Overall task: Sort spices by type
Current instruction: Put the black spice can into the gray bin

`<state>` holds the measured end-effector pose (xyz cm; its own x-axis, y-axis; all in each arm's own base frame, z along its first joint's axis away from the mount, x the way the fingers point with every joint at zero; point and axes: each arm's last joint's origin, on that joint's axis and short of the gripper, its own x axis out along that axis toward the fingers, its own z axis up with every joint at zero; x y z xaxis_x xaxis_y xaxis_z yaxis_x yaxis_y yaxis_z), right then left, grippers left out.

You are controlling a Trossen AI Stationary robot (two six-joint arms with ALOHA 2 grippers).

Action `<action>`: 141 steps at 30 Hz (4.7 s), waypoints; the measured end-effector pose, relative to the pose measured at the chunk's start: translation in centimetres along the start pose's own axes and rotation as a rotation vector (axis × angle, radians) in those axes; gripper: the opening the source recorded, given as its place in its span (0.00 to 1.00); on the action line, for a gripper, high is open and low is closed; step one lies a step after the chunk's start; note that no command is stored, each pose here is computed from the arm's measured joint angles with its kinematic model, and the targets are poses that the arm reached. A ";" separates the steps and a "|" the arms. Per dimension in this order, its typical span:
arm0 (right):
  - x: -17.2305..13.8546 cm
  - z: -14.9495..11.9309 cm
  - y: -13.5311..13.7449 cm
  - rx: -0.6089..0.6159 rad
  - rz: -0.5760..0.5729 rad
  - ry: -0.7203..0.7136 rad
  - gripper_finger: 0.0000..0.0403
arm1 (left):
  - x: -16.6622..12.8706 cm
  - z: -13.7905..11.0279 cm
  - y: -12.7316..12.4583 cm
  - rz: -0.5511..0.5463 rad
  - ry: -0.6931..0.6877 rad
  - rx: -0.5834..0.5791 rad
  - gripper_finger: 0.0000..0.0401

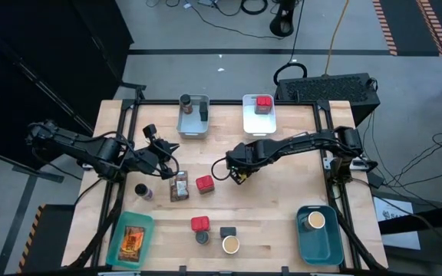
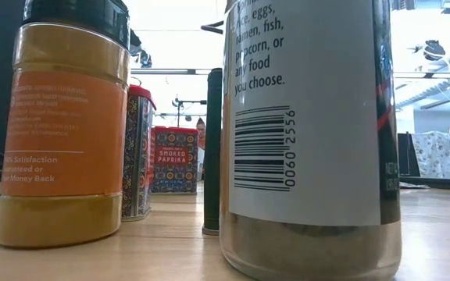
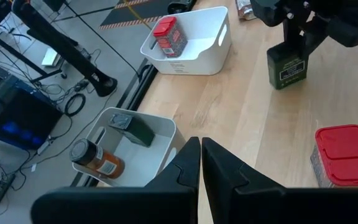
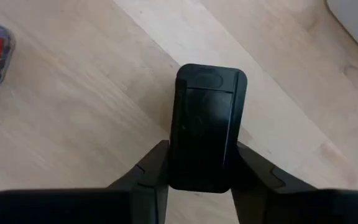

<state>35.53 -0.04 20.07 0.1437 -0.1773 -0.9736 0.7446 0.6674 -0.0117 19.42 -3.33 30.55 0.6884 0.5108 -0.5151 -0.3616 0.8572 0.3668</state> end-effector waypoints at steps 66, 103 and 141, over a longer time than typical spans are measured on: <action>-4.7 17.1 -3.3 -0.459 0.114 -0.694 0.27 | -0.4 0.0 -0.1 -0.163 -0.016 0.131 0.05; -10.1 8.3 1.6 -0.823 -0.170 -0.588 0.27 | 12.4 -1.0 4.2 -0.198 -0.278 0.126 0.62; -15.4 6.7 -2.0 -0.696 0.012 -0.661 0.73 | 13.6 -1.0 5.7 -0.330 -0.369 0.096 0.29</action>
<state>36.18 -3.50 36.61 0.6458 -0.3978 -0.6517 0.2173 0.9140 -0.3426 26.10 8.55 24.79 0.9390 0.1411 -0.3137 -0.0395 0.9502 0.3092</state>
